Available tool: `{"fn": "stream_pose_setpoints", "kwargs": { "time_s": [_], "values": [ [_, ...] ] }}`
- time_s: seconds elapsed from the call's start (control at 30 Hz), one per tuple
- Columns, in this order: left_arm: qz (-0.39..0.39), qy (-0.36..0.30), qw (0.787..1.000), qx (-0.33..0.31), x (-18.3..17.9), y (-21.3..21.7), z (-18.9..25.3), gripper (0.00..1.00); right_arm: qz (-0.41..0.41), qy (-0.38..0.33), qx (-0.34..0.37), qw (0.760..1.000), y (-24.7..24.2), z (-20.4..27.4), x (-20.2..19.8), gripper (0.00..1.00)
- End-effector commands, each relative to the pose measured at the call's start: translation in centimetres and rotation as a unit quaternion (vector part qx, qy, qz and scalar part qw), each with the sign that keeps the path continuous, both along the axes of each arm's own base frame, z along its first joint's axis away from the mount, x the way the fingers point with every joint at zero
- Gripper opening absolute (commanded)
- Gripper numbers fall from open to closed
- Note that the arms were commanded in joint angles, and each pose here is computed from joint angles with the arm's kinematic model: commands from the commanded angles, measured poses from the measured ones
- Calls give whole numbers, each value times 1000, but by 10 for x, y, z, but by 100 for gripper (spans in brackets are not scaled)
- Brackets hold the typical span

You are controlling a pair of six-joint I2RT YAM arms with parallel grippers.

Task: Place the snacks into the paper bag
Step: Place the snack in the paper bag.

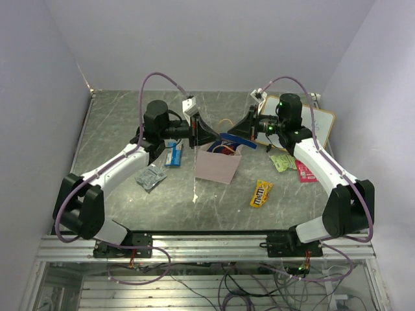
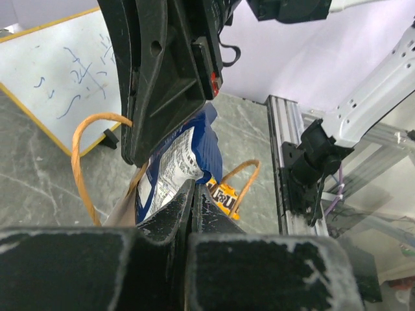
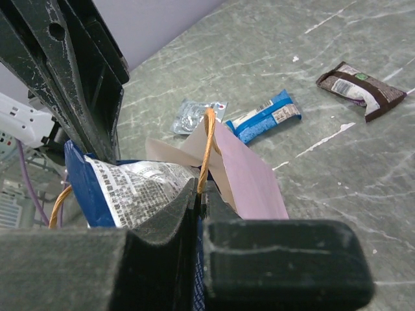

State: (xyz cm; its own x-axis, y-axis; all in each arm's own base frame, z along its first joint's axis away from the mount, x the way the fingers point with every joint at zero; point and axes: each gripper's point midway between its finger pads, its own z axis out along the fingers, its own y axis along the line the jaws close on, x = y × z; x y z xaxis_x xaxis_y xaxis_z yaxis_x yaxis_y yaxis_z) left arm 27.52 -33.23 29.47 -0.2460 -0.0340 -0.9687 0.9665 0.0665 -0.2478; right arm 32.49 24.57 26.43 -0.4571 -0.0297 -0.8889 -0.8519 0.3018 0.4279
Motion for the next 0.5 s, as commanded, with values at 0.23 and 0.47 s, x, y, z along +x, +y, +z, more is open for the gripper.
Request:
{"fn": "stream_pose_setpoints", "kwargs": {
  "time_s": [0.23, 0.47],
  "values": [
    [8, -67, 996, 58, 2, 14, 0, 7, -9, -28, -10, 1000, -2, 9, 1, 0],
    [17, -67, 996, 63, 7, 21, 5, 7, -14, -36, -17, 999, -4, 9, 1, 0]
  ]
}}
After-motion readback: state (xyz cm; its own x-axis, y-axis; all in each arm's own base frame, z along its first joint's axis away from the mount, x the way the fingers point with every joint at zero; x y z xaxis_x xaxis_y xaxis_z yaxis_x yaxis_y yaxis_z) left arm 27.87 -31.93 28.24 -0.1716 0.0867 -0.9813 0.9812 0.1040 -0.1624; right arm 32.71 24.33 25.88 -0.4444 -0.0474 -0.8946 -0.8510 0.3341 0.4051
